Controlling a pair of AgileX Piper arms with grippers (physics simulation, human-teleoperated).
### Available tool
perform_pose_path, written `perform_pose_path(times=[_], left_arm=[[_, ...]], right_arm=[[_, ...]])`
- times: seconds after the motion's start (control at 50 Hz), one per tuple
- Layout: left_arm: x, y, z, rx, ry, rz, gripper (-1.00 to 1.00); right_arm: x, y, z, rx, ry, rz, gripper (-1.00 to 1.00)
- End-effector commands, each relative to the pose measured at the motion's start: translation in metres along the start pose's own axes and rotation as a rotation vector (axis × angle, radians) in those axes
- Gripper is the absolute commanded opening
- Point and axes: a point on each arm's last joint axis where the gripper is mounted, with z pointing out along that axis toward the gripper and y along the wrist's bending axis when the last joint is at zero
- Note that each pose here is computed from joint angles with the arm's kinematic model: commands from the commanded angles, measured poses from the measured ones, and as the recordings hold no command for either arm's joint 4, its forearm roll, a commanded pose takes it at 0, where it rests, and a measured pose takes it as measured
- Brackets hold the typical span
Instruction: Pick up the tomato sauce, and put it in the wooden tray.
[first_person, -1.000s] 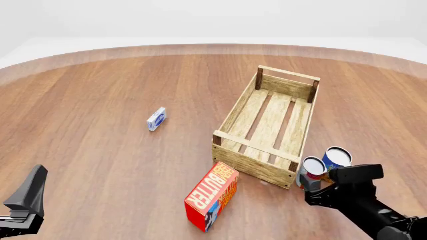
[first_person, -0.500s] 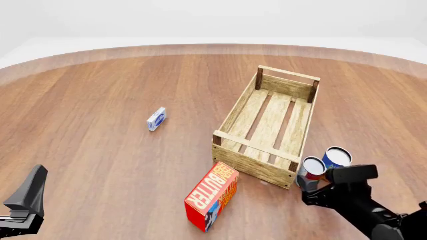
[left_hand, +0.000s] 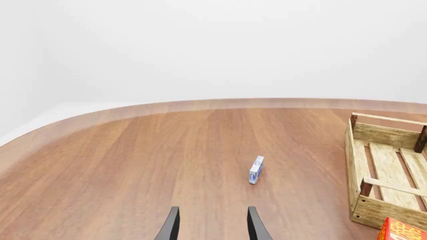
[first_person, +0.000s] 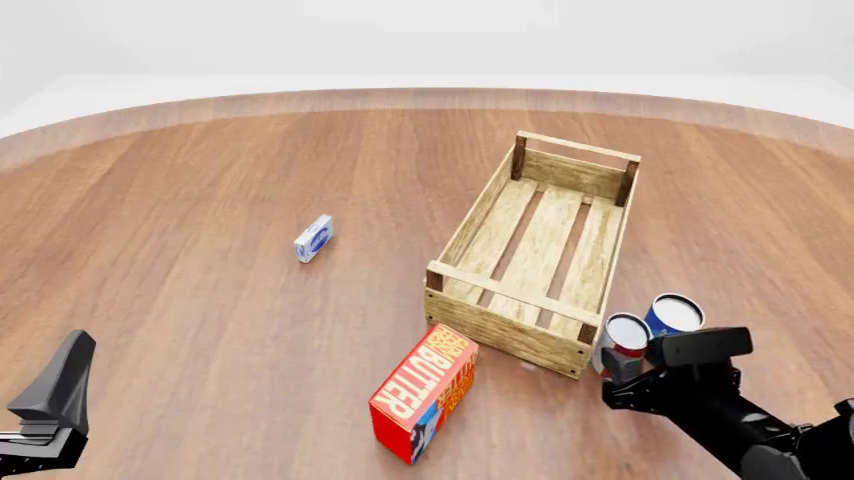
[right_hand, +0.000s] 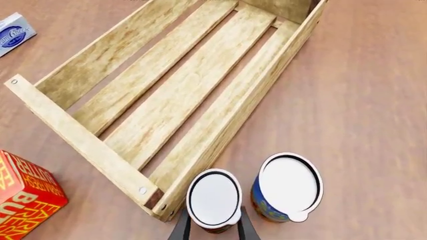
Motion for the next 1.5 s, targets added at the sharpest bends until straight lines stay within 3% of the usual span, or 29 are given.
perform_pose_path(times=[0.02,0.36,1.5], left_arm=[[0.0,0.0,0.0,0.0,0.0,0.0,1.0],[0.0,0.0,0.0,0.0,0.0,0.0,1.0],[0.0,0.0,0.0,0.0,0.0,0.0,1.0]], right_arm=[[0.002,-0.002,0.0,0.01,0.012,0.01,-1.0],[-0.016,-0.006,-0.018,0.031,-0.051,0.002,-1.0],[-0.067,-0.005,-0.084,0.04,-0.162,0.008,-1.0]])
